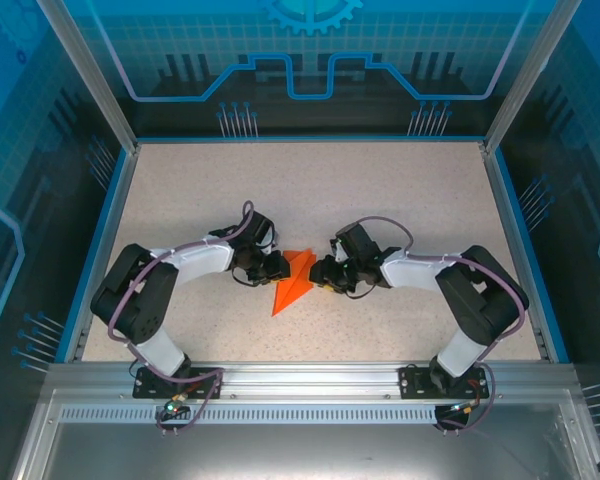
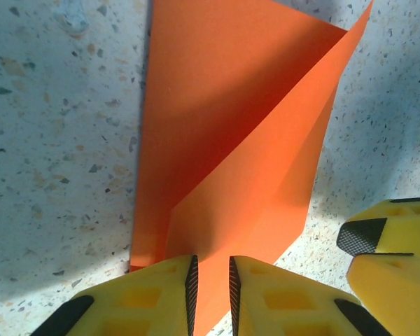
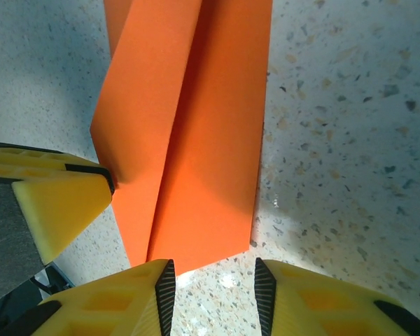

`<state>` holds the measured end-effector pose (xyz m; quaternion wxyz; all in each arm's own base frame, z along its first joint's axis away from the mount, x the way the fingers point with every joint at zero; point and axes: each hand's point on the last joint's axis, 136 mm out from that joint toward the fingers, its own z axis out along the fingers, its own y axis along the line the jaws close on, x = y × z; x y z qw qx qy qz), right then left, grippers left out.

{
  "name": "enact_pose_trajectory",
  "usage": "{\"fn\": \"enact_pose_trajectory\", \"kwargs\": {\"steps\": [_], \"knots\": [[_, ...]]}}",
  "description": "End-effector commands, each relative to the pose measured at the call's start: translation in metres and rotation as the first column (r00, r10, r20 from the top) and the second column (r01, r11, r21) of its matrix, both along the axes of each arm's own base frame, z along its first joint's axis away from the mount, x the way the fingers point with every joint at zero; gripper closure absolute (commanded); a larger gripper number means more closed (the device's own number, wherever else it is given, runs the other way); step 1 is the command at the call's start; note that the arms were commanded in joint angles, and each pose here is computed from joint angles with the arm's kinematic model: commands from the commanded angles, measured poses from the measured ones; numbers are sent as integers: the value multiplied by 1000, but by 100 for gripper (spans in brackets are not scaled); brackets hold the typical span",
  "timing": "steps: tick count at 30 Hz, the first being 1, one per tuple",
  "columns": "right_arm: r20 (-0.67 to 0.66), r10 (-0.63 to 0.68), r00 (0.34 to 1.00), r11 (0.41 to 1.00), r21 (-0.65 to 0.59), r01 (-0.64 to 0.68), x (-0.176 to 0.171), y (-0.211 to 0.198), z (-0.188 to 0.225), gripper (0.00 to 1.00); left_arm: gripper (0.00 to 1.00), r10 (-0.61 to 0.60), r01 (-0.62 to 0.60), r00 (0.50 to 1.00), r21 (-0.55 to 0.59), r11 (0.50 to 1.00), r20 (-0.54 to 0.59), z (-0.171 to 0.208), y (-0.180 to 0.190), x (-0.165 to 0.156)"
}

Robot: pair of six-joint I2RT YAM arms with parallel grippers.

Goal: Fold a paper plane with a square sheet of paper (pick it up from the middle)
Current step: Turn over the paper at the center of the table.

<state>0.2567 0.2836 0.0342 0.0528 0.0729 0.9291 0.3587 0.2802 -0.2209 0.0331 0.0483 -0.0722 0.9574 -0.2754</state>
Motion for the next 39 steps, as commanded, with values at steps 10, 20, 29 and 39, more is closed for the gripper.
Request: {"fn": "enact_pose_trajectory", "kwargs": {"steps": [10, 20, 29, 39], "knots": [[-26, 21, 999, 1000, 22, -20, -2, 19, -8, 61, 78, -17, 18, 1000, 33, 999, -20, -11, 4, 1], [-37, -10, 999, 1000, 18, 10, 4, 20, -11, 61, 79, -17, 19, 999, 47, 999, -43, -17, 7, -4], [-15, -28, 1000, 997, 71, 29, 10, 26, -3, 62, 80, -14, 17, 998, 50, 999, -54, -21, 9, -7], [16, -15, 1000, 994, 107, 14, 20, 35, -3, 62, 82, -5, 7, 999, 43, 999, -42, -16, 8, -6]]}}
